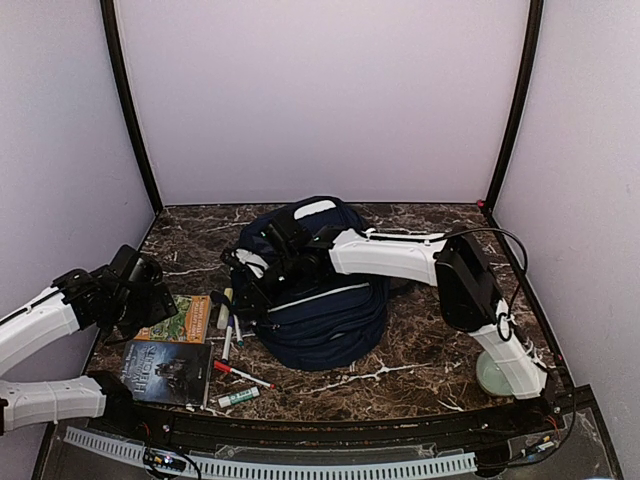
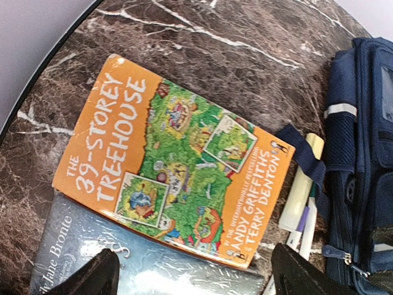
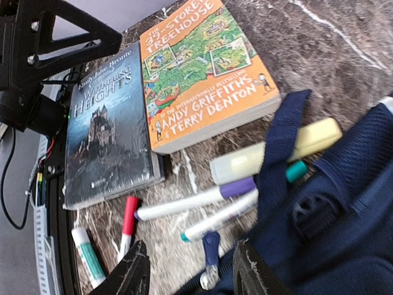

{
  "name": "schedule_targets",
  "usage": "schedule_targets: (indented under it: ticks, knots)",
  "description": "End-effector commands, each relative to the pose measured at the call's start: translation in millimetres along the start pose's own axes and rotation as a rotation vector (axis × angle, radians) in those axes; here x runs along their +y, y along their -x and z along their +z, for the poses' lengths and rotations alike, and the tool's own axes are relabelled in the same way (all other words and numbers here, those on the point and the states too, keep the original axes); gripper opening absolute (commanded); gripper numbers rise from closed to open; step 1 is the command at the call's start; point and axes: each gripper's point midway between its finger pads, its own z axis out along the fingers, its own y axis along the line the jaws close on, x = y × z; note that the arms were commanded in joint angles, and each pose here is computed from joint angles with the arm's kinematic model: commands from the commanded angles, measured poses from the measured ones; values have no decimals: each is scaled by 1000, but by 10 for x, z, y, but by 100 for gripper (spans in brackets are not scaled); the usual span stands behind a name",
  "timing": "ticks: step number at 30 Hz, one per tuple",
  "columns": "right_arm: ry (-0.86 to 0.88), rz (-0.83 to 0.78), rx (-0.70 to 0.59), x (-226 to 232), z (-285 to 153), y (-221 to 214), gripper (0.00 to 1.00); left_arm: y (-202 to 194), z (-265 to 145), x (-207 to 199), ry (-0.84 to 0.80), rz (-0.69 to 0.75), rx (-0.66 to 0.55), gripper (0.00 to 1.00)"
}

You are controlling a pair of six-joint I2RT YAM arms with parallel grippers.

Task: Pack the student bag
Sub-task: Move the book to the center of the board.

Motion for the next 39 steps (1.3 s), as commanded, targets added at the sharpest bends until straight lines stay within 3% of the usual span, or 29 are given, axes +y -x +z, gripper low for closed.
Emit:
schedule_targets:
  ticks: [1, 9, 20, 29, 39]
  knots:
    - [73, 56, -63, 153, 241, 207, 47, 76, 81, 100, -11, -110, -16, 90]
    - [82, 114, -60, 112, 655, 123, 47, 127, 329, 442, 54, -250, 5, 92]
    - [115, 167, -116, 67, 834, 171, 50, 408, 556, 662, 94, -284, -26, 90]
    - [128, 279, -135, 50, 923, 136, 52, 631, 975, 695, 81, -244, 30, 82]
    - [98, 310, -133, -14, 1086, 79, 59, 592, 1265, 435, -52, -189, 146, 60]
